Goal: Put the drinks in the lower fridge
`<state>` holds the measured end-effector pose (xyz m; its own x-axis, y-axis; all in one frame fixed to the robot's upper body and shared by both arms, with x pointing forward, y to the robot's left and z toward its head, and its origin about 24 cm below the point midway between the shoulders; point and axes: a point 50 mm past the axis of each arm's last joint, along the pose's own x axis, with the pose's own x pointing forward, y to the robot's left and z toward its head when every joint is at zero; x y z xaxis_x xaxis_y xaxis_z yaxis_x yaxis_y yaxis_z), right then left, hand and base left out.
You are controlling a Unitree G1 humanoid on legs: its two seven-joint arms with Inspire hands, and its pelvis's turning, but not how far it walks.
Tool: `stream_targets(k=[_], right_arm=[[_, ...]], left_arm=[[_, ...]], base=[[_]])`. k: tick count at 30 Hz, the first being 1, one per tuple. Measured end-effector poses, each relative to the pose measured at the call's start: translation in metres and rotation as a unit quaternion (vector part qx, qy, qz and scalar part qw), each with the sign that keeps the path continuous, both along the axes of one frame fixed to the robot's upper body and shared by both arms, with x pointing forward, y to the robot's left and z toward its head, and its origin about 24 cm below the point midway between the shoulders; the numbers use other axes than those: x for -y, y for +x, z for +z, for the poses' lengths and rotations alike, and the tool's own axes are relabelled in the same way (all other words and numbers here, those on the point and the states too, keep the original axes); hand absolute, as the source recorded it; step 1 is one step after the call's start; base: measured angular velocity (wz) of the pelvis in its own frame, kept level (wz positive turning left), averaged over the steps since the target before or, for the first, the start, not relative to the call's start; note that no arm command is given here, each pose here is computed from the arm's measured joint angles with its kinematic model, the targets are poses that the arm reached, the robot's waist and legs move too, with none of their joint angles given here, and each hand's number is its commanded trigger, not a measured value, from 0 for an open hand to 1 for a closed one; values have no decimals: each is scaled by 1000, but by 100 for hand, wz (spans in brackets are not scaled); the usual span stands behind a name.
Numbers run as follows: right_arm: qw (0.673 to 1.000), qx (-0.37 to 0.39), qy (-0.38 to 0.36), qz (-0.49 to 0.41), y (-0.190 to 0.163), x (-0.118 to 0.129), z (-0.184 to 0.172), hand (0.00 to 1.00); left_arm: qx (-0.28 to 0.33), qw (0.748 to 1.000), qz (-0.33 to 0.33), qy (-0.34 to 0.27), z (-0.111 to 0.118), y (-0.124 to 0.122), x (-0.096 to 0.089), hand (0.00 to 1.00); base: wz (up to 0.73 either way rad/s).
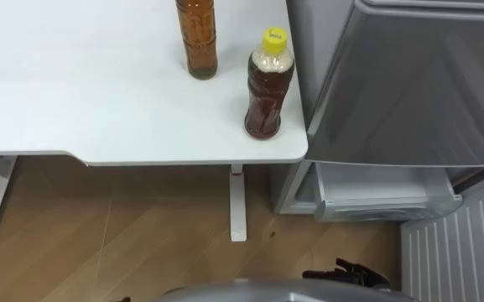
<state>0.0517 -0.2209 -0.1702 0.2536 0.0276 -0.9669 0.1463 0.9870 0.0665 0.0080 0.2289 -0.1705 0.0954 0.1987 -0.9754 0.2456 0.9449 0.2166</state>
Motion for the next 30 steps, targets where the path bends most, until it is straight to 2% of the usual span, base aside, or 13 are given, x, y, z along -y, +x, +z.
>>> stream_targets(k=[24,28,30], right_arm=[[1000,-6,-22,4,-1,4,0,0],[1000,-7,-27,4,-1,4,0,0],[1000,-10,-27,6,-2,4,0,0]], left_arm=[[-2,1000,13,11,1,-3,-5,0],[9,999,27,31,2,0,-7,0],[18,997,55,41,2,0,-10,0]], base=[[2],[0],[0]])
